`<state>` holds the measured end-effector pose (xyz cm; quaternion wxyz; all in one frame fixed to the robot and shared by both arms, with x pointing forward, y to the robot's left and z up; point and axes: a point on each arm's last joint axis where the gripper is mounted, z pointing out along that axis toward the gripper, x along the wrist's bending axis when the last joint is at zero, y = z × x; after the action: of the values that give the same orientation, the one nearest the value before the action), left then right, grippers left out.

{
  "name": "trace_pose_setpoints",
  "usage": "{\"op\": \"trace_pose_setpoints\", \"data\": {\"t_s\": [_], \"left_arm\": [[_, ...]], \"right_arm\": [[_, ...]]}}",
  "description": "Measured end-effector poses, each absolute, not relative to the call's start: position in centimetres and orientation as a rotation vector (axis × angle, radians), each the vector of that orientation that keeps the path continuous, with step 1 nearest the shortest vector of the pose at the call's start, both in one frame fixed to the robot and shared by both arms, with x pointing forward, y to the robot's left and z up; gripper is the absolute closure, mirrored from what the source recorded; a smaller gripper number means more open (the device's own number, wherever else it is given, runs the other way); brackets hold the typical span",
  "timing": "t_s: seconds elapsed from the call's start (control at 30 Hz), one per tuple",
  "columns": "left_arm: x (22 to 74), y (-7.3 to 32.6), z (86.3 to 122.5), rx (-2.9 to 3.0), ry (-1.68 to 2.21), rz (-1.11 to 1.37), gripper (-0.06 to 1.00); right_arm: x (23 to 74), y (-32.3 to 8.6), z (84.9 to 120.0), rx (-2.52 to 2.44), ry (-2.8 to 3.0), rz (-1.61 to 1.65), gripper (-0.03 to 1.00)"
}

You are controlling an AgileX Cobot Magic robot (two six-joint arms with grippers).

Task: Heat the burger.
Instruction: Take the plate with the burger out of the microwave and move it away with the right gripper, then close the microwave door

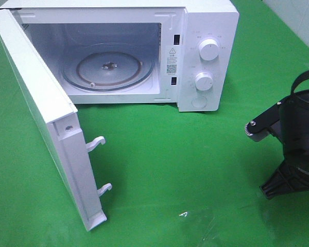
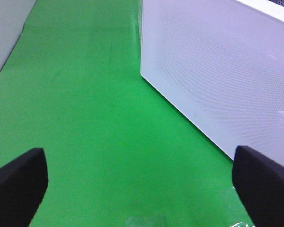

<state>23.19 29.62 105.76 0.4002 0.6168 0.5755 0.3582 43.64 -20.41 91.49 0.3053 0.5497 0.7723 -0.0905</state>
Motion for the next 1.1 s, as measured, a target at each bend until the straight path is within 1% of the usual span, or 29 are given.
{"op": "trace_pose_setpoints", "data": {"t_s": [0.1,0.13,0.23,0.3,0.47,0.63,0.67,0.7,0.73,0.77,0.8,0.83,0.87,0.9,0.93,0.97,1.0,1.03,1.07,1.1], "left_arm": [[23.2,29.6,105.8,1.56,1.456,0.906,-0.04],[23.2,29.6,105.8,1.56,1.456,0.906,-0.04],[23.2,29.6,105.8,1.56,1.456,0.906,-0.04],[23.2,29.6,105.8,1.56,1.456,0.906,-0.04],[23.2,29.6,105.8,1.56,1.456,0.906,-0.04],[23.2,29.6,105.8,1.56,1.456,0.906,-0.04],[23.2,29.6,105.8,1.56,1.456,0.906,-0.04],[23.2,29.6,105.8,1.56,1.456,0.906,-0.04],[23.2,29.6,105.8,1.56,1.456,0.906,-0.04],[23.2,29.6,105.8,1.56,1.456,0.906,-0.04],[23.2,29.6,105.8,1.56,1.456,0.906,-0.04],[23.2,29.6,105.8,1.56,1.456,0.906,-0.04],[23.2,29.6,105.8,1.56,1.456,0.906,-0.04],[23.2,29.6,105.8,1.56,1.456,0.906,-0.04],[23.2,29.6,105.8,1.56,1.456,0.906,-0.04],[23.2,29.6,105.8,1.56,1.456,0.906,-0.04],[23.2,29.6,105.8,1.56,1.456,0.906,-0.04],[23.2,29.6,105.8,1.56,1.456,0.906,-0.04],[23.2,29.6,105.8,1.56,1.456,0.906,-0.04],[23.2,29.6,105.8,1.56,1.456,0.906,-0.04]], "right_arm": [[44.1,-20.8,90.9,1.476,2.039,-0.254,0.89],[44.5,-21.3,90.2,1.515,2.032,-0.269,0.89],[44.6,-21.5,90.0,1.529,2.03,-0.273,0.89],[45.2,-22.2,88.6,1.576,2.034,-0.302,0.88],[45.7,-22.8,87.3,1.615,2.037,-0.315,0.87],[45.8,-23.0,86.8,1.607,2.036,-0.342,0.85],[45.8,-23.0,86.8,1.602,2.038,-0.341,0.84],[45.8,-23.0,86.8,1.597,2.039,-0.342,0.78],[45.8,-23.0,86.8,1.597,2.039,-0.342,0.78],[45.8,-23.0,86.8,1.602,2.037,-0.341,0.71],[45.8,-23.0,86.8,1.602,2.037,-0.341,0.71],[45.8,-22.9,87.0,1.614,2.032,-0.333,0.62],[45.8,-22.9,87.0,1.614,2.032,-0.333,0.62],[45.7,-22.9,87.5,1.628,2.028,-0.314,0.53],[45.7,-22.9,87.5,1.628,2.028,-0.314,0.53],[45.7,-22.9,88.0,1.642,2.02,-0.29,0.5],[45.6,-22.8,88.5,1.655,2.013,-0.265,0.43],[45.6,-22.8,88.5,1.655,2.013,-0.265,0.43],[45.5,-22.8,89.6,1.679,2.0,-0.212,0.4],[45.5,-22.8,89.6,1.679,2.0,-0.212,0.4]]}}
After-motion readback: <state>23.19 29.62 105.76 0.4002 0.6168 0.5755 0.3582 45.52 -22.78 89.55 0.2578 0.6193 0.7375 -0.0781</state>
